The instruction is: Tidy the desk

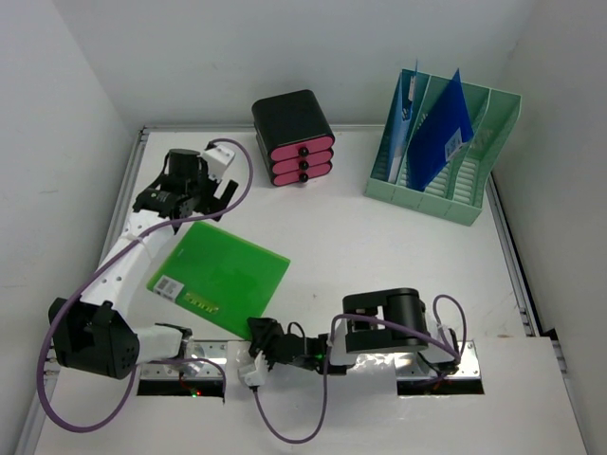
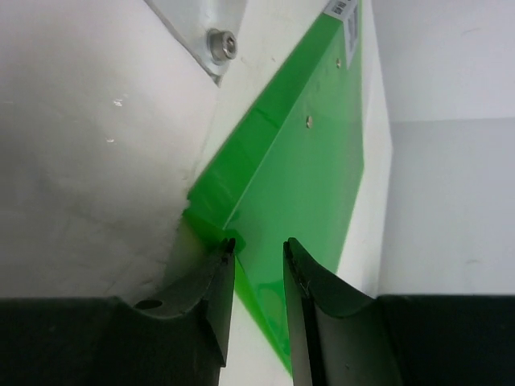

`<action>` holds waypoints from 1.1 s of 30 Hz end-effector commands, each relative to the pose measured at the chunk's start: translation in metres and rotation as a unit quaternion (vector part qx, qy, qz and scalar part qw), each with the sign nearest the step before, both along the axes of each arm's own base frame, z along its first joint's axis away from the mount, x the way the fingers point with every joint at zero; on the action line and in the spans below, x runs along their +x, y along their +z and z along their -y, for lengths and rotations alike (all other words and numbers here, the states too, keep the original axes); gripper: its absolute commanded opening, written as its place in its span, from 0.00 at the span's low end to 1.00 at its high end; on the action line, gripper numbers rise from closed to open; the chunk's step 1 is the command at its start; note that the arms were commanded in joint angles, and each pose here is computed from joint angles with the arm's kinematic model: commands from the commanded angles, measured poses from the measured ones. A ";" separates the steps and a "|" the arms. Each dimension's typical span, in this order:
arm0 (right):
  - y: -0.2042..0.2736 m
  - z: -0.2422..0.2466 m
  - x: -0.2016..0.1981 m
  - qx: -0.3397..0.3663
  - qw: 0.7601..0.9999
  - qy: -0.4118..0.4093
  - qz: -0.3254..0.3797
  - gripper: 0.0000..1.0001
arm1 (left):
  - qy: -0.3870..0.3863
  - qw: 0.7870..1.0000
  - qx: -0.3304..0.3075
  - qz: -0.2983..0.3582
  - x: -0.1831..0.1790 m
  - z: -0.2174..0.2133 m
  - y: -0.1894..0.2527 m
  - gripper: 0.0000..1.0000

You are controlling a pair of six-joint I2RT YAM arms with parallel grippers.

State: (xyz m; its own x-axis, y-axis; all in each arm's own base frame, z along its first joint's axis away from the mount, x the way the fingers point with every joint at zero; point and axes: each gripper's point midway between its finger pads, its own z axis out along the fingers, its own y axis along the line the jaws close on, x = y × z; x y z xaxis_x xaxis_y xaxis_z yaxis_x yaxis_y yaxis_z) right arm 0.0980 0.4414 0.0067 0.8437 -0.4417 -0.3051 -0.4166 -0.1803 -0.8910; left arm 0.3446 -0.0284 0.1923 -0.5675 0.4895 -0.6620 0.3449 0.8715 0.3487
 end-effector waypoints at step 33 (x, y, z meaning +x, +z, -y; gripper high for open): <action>0.115 0.024 0.129 0.254 0.928 -0.161 -0.218 0.00 | -0.351 0.933 0.012 -0.079 -0.070 0.056 0.027 0.86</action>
